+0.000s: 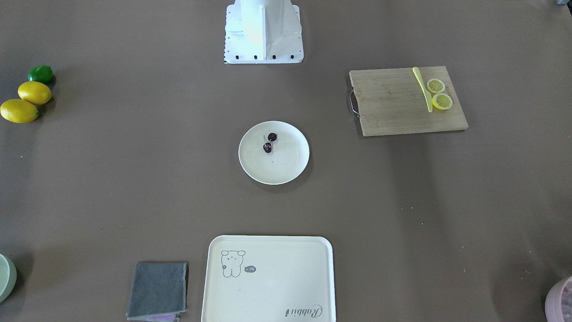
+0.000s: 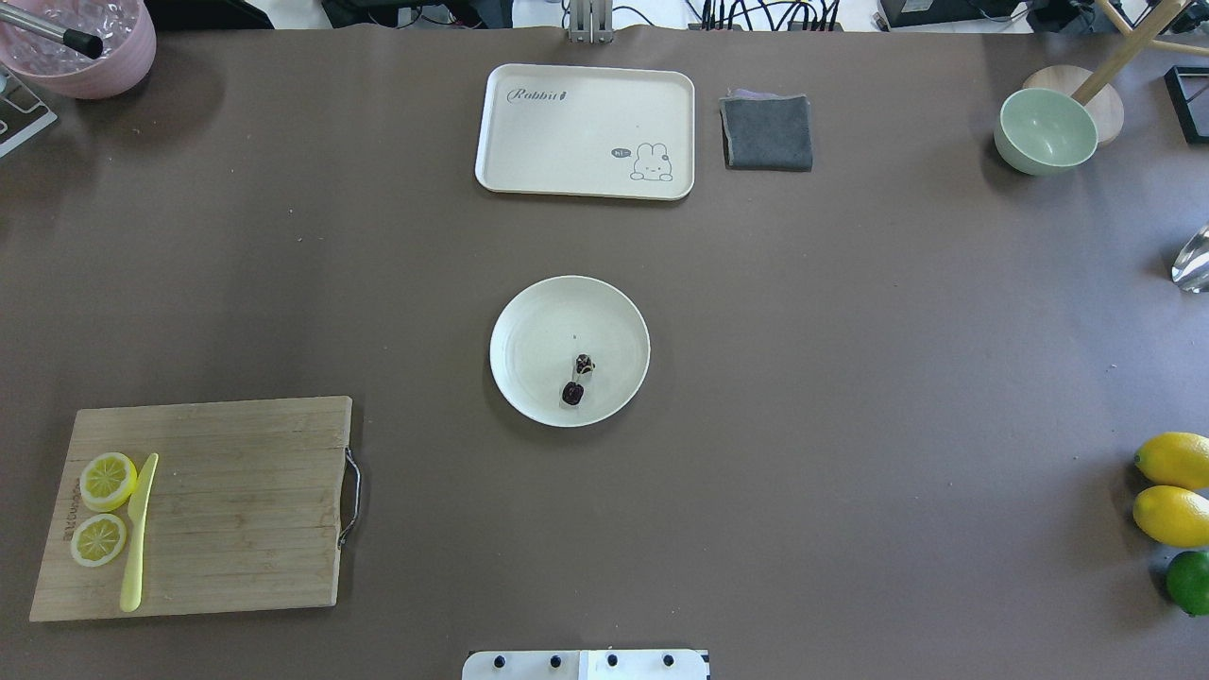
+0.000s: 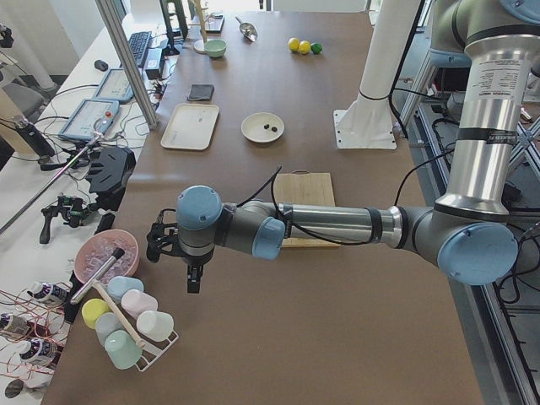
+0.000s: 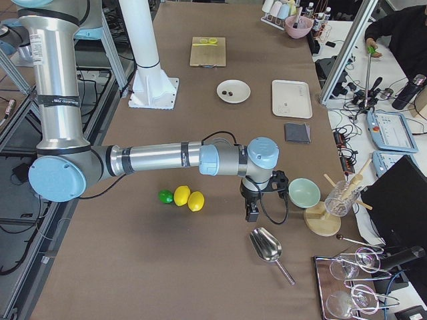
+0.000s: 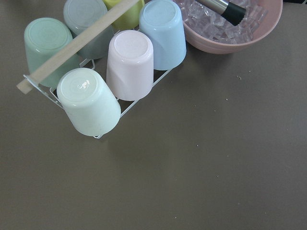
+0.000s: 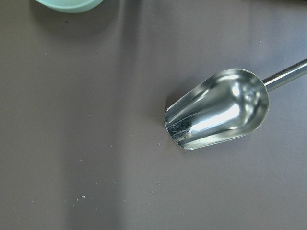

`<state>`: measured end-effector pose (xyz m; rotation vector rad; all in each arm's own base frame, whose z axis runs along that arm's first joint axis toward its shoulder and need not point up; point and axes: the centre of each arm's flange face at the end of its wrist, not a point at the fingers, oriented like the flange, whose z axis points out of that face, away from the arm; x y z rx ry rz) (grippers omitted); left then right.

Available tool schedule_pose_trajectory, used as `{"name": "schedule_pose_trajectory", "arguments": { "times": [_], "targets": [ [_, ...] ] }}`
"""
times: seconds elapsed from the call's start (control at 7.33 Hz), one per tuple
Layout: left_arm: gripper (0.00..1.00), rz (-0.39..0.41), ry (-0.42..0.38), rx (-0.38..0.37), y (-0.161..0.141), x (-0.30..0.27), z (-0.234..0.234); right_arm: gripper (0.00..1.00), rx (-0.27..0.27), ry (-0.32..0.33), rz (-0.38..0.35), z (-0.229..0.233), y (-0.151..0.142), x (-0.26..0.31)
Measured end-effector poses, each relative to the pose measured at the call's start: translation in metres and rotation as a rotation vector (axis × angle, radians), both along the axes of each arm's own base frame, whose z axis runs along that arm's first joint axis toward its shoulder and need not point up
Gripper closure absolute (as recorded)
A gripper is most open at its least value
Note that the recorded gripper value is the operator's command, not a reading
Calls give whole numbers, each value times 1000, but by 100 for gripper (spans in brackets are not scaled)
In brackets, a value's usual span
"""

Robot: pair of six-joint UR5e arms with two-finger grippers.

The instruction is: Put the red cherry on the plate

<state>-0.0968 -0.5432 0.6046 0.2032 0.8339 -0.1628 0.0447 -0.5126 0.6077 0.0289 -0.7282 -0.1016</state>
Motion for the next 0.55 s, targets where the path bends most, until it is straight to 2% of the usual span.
{"name": "schedule_pose_trajectory", "arguments": {
  "times": [0.55],
  "targets": [
    [2,0,-2,-1,0,0,1,0,2,-1,4,-1,0,2]
  ]
}}
